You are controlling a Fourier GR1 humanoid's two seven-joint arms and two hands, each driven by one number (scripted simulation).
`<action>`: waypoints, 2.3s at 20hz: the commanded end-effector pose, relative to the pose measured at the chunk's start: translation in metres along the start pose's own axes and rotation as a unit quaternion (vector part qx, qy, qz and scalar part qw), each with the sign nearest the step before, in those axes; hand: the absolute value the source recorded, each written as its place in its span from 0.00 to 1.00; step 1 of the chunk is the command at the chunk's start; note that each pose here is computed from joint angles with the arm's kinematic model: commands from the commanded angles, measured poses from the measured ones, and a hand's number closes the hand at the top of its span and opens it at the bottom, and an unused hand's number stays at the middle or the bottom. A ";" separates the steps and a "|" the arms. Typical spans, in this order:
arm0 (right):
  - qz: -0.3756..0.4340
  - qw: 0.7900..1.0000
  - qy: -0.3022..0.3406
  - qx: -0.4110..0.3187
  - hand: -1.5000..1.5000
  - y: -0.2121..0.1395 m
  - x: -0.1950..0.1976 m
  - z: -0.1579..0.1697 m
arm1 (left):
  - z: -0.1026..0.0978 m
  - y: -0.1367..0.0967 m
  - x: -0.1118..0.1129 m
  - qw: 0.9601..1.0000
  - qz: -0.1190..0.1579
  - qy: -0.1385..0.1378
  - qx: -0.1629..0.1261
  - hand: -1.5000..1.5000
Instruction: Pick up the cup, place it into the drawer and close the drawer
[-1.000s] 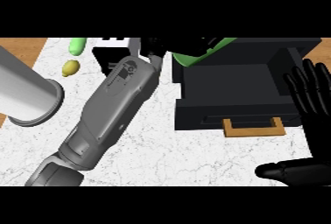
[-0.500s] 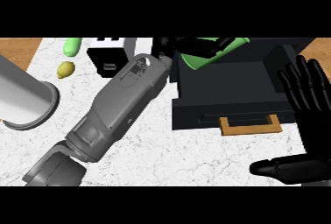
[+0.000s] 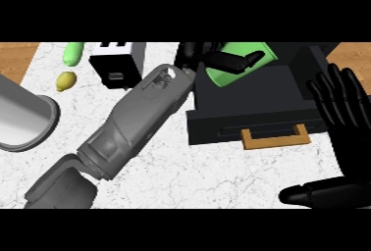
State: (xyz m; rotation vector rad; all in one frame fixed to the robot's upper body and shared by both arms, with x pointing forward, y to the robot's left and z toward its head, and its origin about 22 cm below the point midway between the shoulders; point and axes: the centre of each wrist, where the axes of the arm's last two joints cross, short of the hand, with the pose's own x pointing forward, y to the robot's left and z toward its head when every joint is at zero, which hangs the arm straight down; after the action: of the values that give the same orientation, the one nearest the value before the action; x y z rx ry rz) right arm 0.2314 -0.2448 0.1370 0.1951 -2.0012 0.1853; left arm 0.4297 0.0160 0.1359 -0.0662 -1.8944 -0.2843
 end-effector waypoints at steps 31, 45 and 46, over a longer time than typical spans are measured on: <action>0.075 0.992 0.018 0.099 1.00 -0.022 0.015 0.015 | 0.014 0.047 0.021 0.984 0.163 -0.044 0.055 0.00; 0.181 0.974 0.083 0.105 1.00 -0.004 0.001 0.016 | 0.136 0.158 -0.020 0.978 0.178 -0.015 0.112 0.00; 0.192 0.970 0.086 0.121 1.00 -0.016 -0.009 0.025 | 0.141 0.159 -0.022 0.978 0.175 -0.014 0.109 0.00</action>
State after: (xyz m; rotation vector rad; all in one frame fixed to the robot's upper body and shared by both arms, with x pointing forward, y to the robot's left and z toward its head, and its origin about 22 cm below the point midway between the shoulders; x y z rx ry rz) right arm 0.2166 -0.2644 0.1305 -0.0052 -1.8487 0.6219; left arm 0.3622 0.1798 0.1104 -0.2588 -1.9012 0.1507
